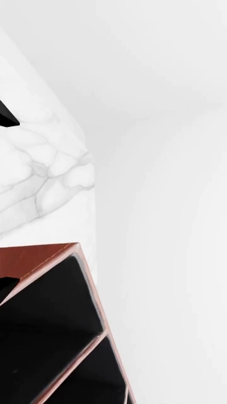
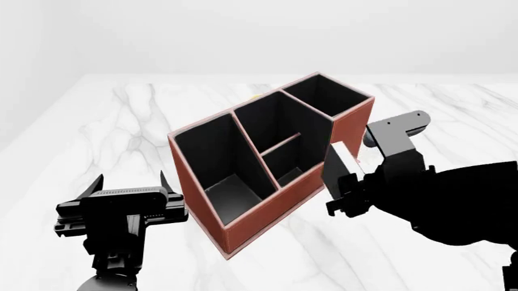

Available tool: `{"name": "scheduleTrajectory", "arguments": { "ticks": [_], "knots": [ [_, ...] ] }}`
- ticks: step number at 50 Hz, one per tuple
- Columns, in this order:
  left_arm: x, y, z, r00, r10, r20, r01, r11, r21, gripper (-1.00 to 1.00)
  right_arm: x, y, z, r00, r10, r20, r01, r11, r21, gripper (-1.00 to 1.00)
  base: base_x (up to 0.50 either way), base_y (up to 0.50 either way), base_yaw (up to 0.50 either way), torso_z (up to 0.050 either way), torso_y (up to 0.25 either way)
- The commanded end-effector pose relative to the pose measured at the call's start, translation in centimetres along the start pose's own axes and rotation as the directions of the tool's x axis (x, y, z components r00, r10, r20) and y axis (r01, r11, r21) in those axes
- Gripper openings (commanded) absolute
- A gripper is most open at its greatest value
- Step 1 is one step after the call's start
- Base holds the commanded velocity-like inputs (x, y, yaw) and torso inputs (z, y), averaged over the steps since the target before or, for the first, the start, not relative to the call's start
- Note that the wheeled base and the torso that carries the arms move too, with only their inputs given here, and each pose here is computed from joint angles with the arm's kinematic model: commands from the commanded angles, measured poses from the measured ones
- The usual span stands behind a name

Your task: Pick up the book and place it in the left compartment of the caddy.

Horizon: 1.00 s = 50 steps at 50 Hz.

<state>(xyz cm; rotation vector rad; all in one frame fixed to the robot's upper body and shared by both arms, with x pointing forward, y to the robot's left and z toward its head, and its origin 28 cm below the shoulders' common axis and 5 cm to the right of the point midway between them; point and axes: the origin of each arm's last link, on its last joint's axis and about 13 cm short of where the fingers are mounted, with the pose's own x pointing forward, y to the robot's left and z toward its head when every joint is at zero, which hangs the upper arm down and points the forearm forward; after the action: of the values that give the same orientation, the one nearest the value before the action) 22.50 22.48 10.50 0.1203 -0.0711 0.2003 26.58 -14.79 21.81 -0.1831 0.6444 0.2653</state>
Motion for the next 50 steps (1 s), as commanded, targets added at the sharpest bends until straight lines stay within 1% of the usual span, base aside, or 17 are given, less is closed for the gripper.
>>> {"name": "scheduleTrajectory", "arguments": {
  "ticks": [1,2,6,7,9,13,14,18,19,21,22,24,29,37,40,43,50],
  "knots": [
    [0.0,-0.1,0.2,1.000,-0.002,0.005,0.002,1.000,0.000,1.00,-6.6,1.5,2.8,0.982,0.146,0.116,-0.134,0.985,-0.106,-1.00,0.00,0.00,0.00,0.000,0.010],
    [0.0,-0.1,0.2,1.000,-0.002,0.005,0.002,1.000,0.001,1.00,-6.7,1.6,3.1,0.980,0.158,0.121,-0.145,0.984,-0.106,-1.00,0.00,0.00,0.00,0.000,0.000],
    [0.1,0.0,0.1,1.000,0.002,0.004,-0.002,1.000,0.000,1.00,-6.6,2.7,5.5,0.958,0.238,0.163,-0.214,0.965,-0.151,-1.00,0.00,0.00,0.00,0.000,0.000],
    [0.1,0.0,0.1,1.000,0.002,0.004,-0.002,1.000,0.000,1.00,-6.5,2.7,5.5,0.958,0.238,0.163,-0.214,0.965,-0.151,-1.00,0.00,0.00,0.00,0.000,0.000],
    [0.1,0.0,0.1,1.000,0.003,0.004,-0.003,1.000,-0.001,1.00,-5.9,3.4,6.7,0.944,0.283,0.171,-0.255,0.952,-0.167,-1.00,0.00,0.00,0.00,0.000,0.000],
    [0.1,0.1,0.0,1.000,0.006,0.004,-0.006,1.000,-0.002,1.00,-4.3,4.4,7.9,0.933,0.320,0.167,-0.291,0.940,-0.178,-1.00,0.00,0.00,0.00,0.000,0.002],
    [0.0,0.1,0.0,1.000,0.008,0.003,-0.008,1.000,-0.002,1.00,-3.7,4.8,8.4,0.922,0.348,0.170,-0.317,0.930,-0.187,-1.00,0.00,0.00,0.00,0.000,0.000],
    [0.1,0.2,0.0,1.000,0.009,0.003,-0.009,1.000,-0.002,1.00,-1.9,5.5,9.4,0.914,0.369,0.167,-0.338,0.922,-0.187,-1.00,0.00,0.00,0.00,0.000,0.000],
    [0.1,0.2,0.0,1.000,0.009,0.004,-0.009,1.000,-0.001,1.00,-1.1,5.8,9.7,0.904,0.391,0.172,-0.360,0.914,-0.187,-1.00,0.00,0.00,0.00,0.000,0.000],
    [0.1,0.2,0.0,1.000,0.009,0.004,-0.009,1.000,-0.001,1.00,-0.3,6.0,9.9,0.900,0.402,0.170,-0.370,0.910,-0.189,-1.00,0.00,0.00,0.00,0.000,0.000],
    [0.1,0.2,0.0,1.000,0.010,0.003,-0.010,1.000,-0.002,1.00,0.6,6.4,10.0,0.901,0.400,0.169,-0.367,0.910,-0.192,-1.00,0.00,0.00,0.00,0.000,0.000],
    [0.1,0.2,-0.1,1.000,0.010,0.002,-0.010,1.000,-0.002,1.00,1.4,6.6,10.1,0.900,0.404,0.164,-0.372,0.907,-0.197,-1.00,0.00,0.00,0.00,0.000,0.005],
    [0.0,0.1,-0.1,1.000,0.004,0.001,-0.004,1.000,0.000,1.00,3.2,7.2,10.9,0.893,0.427,0.146,-0.400,0.899,-0.179,-1.00,0.00,0.00,0.00,0.000,0.000],
    [0.1,0.0,0.0,1.000,0.000,0.002,0.000,1.000,-0.002,1.00,6.0,8.2,11.7,0.905,0.412,0.112,-0.389,0.904,-0.179,-1.00,0.00,0.00,0.00,0.000,0.001],
    [0.1,0.1,0.1,1.000,0.001,0.004,-0.001,1.000,-0.002,1.00,6.8,8.4,11.8,0.909,0.403,0.107,-0.383,0.909,-0.166,-1.00,0.00,0.00,0.00,0.000,0.000],
    [0.1,0.2,0.0,1.000,0.004,0.002,-0.004,1.000,-0.003,1.00,8.2,8.8,11.3,0.918,0.386,0.096,-0.369,0.916,-0.154,-1.00,0.00,0.00,0.00,0.000,0.004],
    [0.1,0.2,-0.1,1.000,0.005,0.002,-0.005,1.000,-0.003,1.00,10.1,9.3,10.1,0.925,0.373,0.074,-0.361,0.923,-0.136,-1.00,0.00,0.00,0.00,0.000,0.001]
  ]
}}
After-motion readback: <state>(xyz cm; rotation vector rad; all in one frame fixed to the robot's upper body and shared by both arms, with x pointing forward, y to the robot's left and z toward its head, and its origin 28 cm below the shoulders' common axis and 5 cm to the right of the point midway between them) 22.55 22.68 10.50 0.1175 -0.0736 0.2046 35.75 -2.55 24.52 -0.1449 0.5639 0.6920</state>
